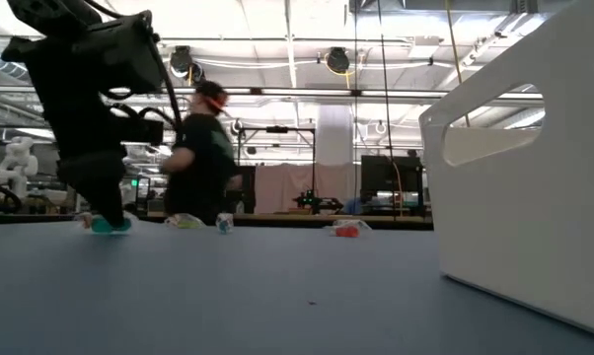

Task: Sort candy
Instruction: Put the blue gummy into the blue bin

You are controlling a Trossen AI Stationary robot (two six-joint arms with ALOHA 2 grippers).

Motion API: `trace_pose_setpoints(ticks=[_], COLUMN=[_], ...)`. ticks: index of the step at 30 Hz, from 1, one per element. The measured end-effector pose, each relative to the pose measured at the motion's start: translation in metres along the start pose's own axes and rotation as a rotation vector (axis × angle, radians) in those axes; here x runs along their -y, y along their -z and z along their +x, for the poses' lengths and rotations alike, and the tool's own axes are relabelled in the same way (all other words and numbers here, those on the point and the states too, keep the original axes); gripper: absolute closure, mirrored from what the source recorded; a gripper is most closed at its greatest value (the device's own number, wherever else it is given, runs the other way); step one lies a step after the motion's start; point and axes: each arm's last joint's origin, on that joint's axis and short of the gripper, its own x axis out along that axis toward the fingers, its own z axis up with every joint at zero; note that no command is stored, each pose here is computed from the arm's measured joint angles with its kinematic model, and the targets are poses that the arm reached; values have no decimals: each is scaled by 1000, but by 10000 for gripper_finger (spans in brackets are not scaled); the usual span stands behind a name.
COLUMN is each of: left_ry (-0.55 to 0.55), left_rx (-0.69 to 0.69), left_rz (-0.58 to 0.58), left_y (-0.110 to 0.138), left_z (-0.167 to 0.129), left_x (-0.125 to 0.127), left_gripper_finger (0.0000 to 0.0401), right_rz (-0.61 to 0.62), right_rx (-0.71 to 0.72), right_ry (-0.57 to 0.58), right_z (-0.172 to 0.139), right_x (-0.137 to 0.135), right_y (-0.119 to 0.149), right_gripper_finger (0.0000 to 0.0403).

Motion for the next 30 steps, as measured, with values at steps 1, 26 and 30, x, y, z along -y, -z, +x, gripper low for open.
trace_pose_setpoints(ticks=[1,26,30], left_ry=[19,650,701], left_rx=[4,778,879], left_rz=[-1,443,484], left_y=[-2,-59,-53], left_z=[-1,-131,-145], left_x=[2,99,108], left_gripper_finger=[379,393,393], right_rz=[16,158,192], right_rx=[-5,-104,-32], right_ry=[8,188,170], right_z=[4,143,145], right_x=[0,21,20], right_y=[0,11,2], right_gripper_finger=[291,291,290])
